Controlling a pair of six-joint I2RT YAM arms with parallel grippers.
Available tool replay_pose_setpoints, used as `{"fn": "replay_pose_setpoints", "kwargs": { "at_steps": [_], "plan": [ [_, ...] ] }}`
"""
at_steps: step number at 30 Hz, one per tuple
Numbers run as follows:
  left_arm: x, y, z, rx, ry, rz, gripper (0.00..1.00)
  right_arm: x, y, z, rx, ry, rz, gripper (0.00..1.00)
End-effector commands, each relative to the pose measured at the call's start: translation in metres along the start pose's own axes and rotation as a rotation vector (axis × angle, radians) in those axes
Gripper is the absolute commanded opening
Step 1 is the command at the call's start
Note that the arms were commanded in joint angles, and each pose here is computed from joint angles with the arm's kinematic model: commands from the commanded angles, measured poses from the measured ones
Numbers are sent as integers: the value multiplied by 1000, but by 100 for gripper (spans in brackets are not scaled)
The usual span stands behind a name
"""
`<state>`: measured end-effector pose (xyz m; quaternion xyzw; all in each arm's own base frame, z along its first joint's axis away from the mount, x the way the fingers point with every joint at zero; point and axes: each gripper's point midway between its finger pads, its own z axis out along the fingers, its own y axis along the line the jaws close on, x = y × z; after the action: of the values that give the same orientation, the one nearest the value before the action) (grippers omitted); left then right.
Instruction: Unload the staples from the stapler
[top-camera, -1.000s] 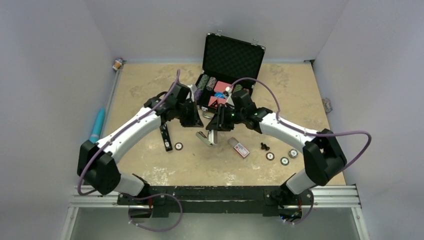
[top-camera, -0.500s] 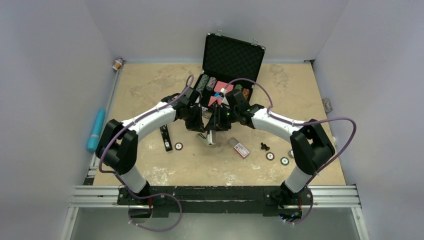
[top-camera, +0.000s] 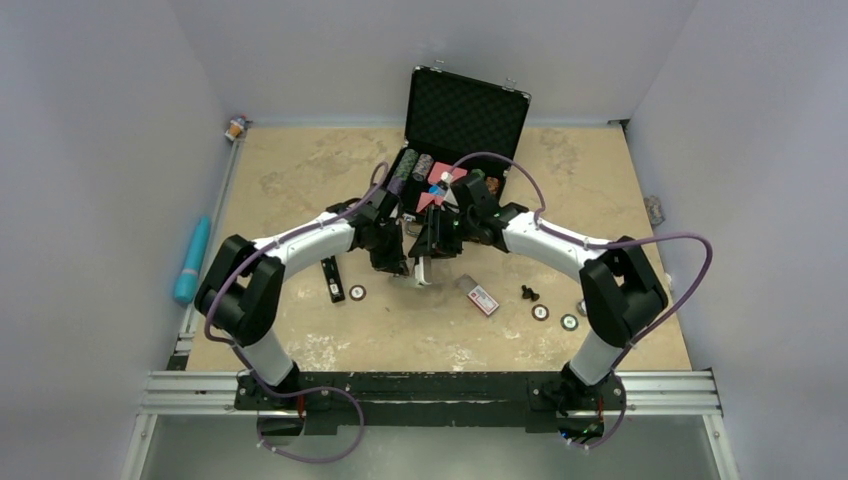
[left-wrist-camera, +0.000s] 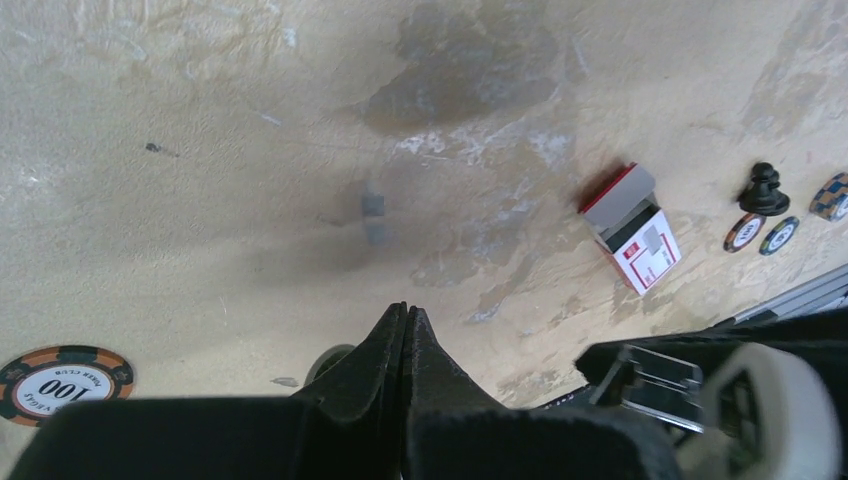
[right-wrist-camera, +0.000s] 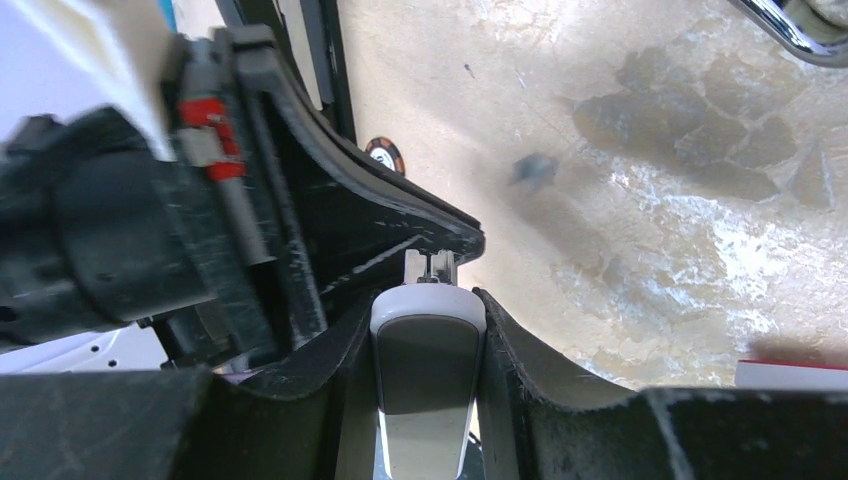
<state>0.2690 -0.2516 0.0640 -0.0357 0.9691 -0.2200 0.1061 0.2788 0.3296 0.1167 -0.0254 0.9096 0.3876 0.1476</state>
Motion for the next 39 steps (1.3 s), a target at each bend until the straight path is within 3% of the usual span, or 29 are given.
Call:
{"fn": "replay_pose_setpoints", "kwargs": {
  "at_steps": [1, 23, 29, 31, 34, 36, 39],
  "plan": [
    [10, 6, 8, 19, 16, -45, 0, -23, 20, -4, -43, -45, -46, 0],
    [89, 30, -20, 108, 68, -206, 0, -46, 9, 3, 14, -74, -50, 0],
    [97, 32, -42, 135, 28, -235, 0, -50, 23, -7, -34, -84, -64, 0],
    [97, 31, -50, 143, 9, -225, 18, -50, 30, -14, -53, -95, -73, 0],
    [92, 28, -68, 150, -34, -204, 62, -49, 40, -27, -78, -108, -87, 0],
    [88, 23, -80, 169, -70, -178, 75, -47, 47, -37, -103, -117, -98, 0],
    [80, 15, -99, 201, -123, -118, 85, -41, 59, -54, -148, -135, -109, 0]
  ]
}}
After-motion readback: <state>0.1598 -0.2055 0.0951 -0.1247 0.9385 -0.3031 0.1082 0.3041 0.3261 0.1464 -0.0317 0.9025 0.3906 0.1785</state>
